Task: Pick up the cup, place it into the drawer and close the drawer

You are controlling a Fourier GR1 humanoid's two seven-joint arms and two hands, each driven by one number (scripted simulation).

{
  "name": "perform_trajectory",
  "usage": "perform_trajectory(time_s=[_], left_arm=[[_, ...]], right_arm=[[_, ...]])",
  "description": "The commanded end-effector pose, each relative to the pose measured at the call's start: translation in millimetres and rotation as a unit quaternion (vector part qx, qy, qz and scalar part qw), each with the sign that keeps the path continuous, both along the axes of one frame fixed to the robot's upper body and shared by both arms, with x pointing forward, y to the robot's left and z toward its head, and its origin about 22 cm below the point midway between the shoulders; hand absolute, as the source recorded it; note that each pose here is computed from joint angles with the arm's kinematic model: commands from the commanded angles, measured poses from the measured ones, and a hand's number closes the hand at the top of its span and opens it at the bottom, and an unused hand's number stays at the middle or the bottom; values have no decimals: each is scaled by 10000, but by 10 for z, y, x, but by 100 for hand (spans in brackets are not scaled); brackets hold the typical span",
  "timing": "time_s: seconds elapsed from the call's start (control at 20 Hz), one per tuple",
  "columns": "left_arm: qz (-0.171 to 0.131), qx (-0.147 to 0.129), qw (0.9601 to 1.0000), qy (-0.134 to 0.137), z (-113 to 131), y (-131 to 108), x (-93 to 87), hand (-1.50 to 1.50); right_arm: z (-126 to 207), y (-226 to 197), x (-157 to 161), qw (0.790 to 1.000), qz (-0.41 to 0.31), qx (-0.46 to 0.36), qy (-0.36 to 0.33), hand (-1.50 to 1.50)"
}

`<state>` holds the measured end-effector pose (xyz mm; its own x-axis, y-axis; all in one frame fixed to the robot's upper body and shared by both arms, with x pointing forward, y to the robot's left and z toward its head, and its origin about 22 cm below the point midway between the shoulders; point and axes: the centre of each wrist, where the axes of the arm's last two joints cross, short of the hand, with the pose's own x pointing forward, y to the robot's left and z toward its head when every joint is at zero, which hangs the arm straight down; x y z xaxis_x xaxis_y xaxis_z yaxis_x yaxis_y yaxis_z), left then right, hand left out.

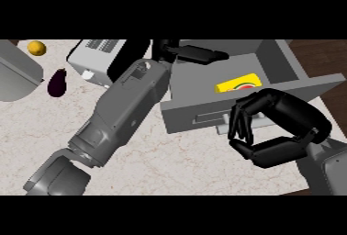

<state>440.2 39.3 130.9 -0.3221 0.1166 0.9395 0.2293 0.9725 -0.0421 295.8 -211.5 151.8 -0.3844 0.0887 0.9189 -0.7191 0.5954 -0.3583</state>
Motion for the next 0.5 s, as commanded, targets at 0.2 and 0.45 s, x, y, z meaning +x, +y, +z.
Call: perform_trajectory(time_s=[0.2, 0.45], left_arm=[[341, -285, 9990, -24, -77, 48, 10, -150], [220, -599, 9979, -54, -206, 102, -34, -150]], right_arm=[[-47, -198, -164, 9771, -454, -2004, -557, -150], [-739, 1, -163, 9636, -965, -2476, -310, -150]])
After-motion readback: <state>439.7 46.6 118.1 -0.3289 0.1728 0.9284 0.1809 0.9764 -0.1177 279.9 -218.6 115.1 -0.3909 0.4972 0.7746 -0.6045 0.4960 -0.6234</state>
